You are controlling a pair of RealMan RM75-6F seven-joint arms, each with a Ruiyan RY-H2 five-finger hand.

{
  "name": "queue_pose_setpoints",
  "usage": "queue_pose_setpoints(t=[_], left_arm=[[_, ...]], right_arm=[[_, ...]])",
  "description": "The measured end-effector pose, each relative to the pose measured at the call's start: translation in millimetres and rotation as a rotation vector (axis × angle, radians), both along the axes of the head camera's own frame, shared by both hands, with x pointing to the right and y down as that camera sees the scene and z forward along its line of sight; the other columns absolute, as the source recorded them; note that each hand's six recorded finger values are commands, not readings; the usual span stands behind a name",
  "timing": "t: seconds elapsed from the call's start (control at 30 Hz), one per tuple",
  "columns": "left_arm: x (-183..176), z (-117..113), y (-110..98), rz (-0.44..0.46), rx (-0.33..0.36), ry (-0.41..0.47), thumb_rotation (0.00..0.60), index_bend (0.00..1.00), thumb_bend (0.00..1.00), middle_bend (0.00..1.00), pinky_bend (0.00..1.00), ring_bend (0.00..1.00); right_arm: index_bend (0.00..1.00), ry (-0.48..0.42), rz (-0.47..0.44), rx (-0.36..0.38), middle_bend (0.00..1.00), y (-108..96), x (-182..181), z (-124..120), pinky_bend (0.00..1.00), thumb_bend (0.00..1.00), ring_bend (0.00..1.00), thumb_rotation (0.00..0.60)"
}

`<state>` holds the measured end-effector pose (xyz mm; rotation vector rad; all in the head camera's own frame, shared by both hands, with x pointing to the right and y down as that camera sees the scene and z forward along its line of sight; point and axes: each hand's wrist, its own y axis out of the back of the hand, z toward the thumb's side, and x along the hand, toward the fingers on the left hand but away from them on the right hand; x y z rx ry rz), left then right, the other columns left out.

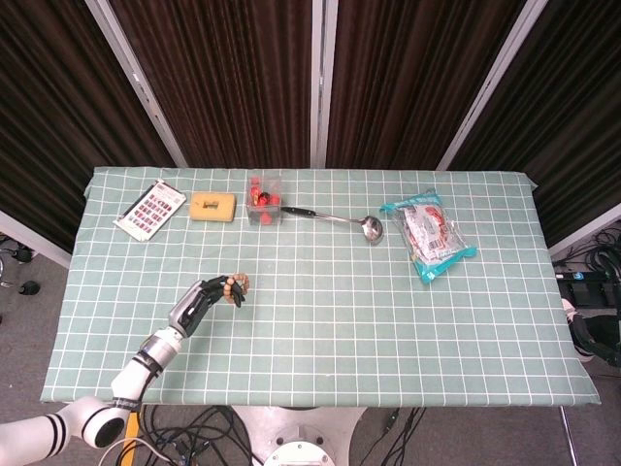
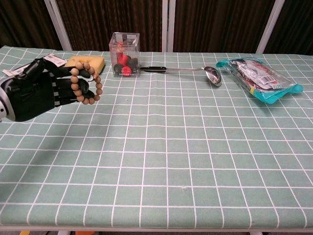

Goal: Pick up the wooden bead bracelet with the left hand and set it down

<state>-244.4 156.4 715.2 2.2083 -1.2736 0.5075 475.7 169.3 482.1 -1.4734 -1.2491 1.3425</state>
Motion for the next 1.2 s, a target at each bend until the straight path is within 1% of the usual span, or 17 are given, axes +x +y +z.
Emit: queue_pose_setpoints(t=[0.17, 0.27, 0.4, 0.47, 0.53, 0.7, 0.8, 0.83, 0.9, 0.93, 0.97, 1.0, 1.03, 1.1, 1.13, 1.17, 1.2], left_arm=[[-4.3, -0.7, -5.6, 0.019, 0.064, -0.05, 0.028, 0.45, 0.34, 0.55, 0.19, 0.39], [-9.0, 1.2, -10.2, 0.057, 0.134, -0.127, 0.046, 0.45, 0.34, 0.54, 0.2, 0.37], [-17.2, 6.1, -16.5, 0.16, 0.264, -0.302, 0.109, 0.44, 0.33, 0.47, 0.2, 0.29], [-20.4, 7.8, -18.9, 0.219, 0.331, -0.395, 0.123, 0.41, 0.32, 0.43, 0.2, 0.25], [-23.4, 8.8, -21.4, 0.296, 0.412, -0.511, 0.16, 0.36, 0.28, 0.38, 0.18, 0.21], [-28.1, 3.4, -28.9, 0.451, 0.61, -0.776, 0.253, 0.32, 0.21, 0.34, 0.17, 0.2], [-32.7, -7.1, -36.8, 0.482, 0.719, -0.907, 0.337, 0.31, 0.18, 0.34, 0.17, 0.2], [-35.5, -11.8, -39.9, 0.475, 0.747, -0.939, 0.373, 0.31, 0.17, 0.34, 0.17, 0.2], [-47.5, -25.2, -48.7, 0.429, 0.791, -0.998, 0.393, 0.31, 0.17, 0.34, 0.17, 0.2], [-55.7, -31.1, -52.8, 0.4, 0.798, -1.022, 0.374, 0.31, 0.16, 0.34, 0.16, 0.2], [-65.6, -36.4, -56.3, 0.373, 0.799, -1.046, 0.299, 0.3, 0.12, 0.33, 0.14, 0.18], [-80.5, -42.4, -59.8, 0.343, 0.79, -1.08, 0.168, 0.28, 0.07, 0.31, 0.1, 0.15], [-92.0, -46.2, -61.5, 0.327, 0.779, -1.108, 0.077, 0.26, 0.03, 0.29, 0.08, 0.13], [-119.7, -55.0, -62.3, 0.309, 0.747, -1.177, 0.001, 0.23, 0.0, 0.26, 0.07, 0.1], [-132.5, -59.6, -61.4, 0.305, 0.734, -1.213, 0.016, 0.23, 0.0, 0.26, 0.07, 0.1], [-145.6, -64.7, -59.7, 0.303, 0.722, -1.252, 0.066, 0.23, 0.0, 0.25, 0.07, 0.1], [-162.6, -72.0, -55.4, 0.3, 0.706, -1.306, 0.167, 0.23, 0.0, 0.26, 0.07, 0.1]], right_arm=[[0.0, -0.002, 0.001, -0.01, 0.03, 1.1, 0.3, 3.0, 0.0, 0.27, 0.0, 0.6], [0.0, -0.004, 0.001, -0.018, 0.03, 1.8, 0.8, 5.3, 0.0, 0.27, 0.0, 0.6], [0.0, -0.004, 0.002, -0.028, 0.03, 2.9, 1.7, 8.6, 0.0, 0.27, 0.0, 0.6], [0.0, -0.001, 0.004, -0.037, 0.03, 3.7, 2.5, 11.3, 0.0, 0.27, 0.0, 0.6], [0.0, 0.0, 0.006, -0.047, 0.03, 4.8, 3.1, 14.8, 0.0, 0.27, 0.0, 0.6], [0.0, 0.0, 0.015, -0.069, 0.03, 7.3, 5.2, 22.8, 0.0, 0.27, 0.0, 0.6], [0.0, -0.003, 0.017, -0.088, 0.03, 9.2, 5.8, 27.8, 0.0, 0.27, 0.0, 0.6], [0.0, -0.004, 0.017, -0.096, 0.03, 10.0, 6.1, 30.0, 0.0, 0.27, 0.0, 0.6], [0.0, -0.006, 0.016, -0.111, 0.05, 11.0, 6.4, 32.9, 0.0, 0.28, 0.0, 0.6], [0.0, -0.008, 0.013, -0.125, 0.06, 11.7, 6.6, 35.0, 0.0, 0.28, 0.0, 0.6], [0.0, -0.011, 0.011, -0.137, 0.07, 12.3, 6.8, 36.7, 0.0, 0.28, 0.0, 0.6], [0.0, -0.016, 0.009, -0.149, 0.06, 12.7, 7.1, 38.1, 0.0, 0.27, 0.0, 0.6], [0.0, -0.023, 0.007, -0.165, 0.05, 13.1, 7.8, 40.0, 0.0, 0.25, 0.0, 0.6], [0.0, -0.029, 0.006, -0.188, 0.01, 13.7, 9.7, 42.9, 0.0, 0.18, 0.0, 0.6], [0.0, -0.025, 0.005, -0.197, 0.0, 13.7, 11.2, 44.4, 0.0, 0.17, 0.0, 0.6], [0.0, -0.021, 0.005, -0.2, 0.0, 13.6, 11.7, 45.1, 0.0, 0.16, 0.0, 0.6], [0.0, -0.015, 0.004, -0.2, 0.0, 13.4, 12.0, 45.7, 0.0, 0.16, 0.0, 0.6]])
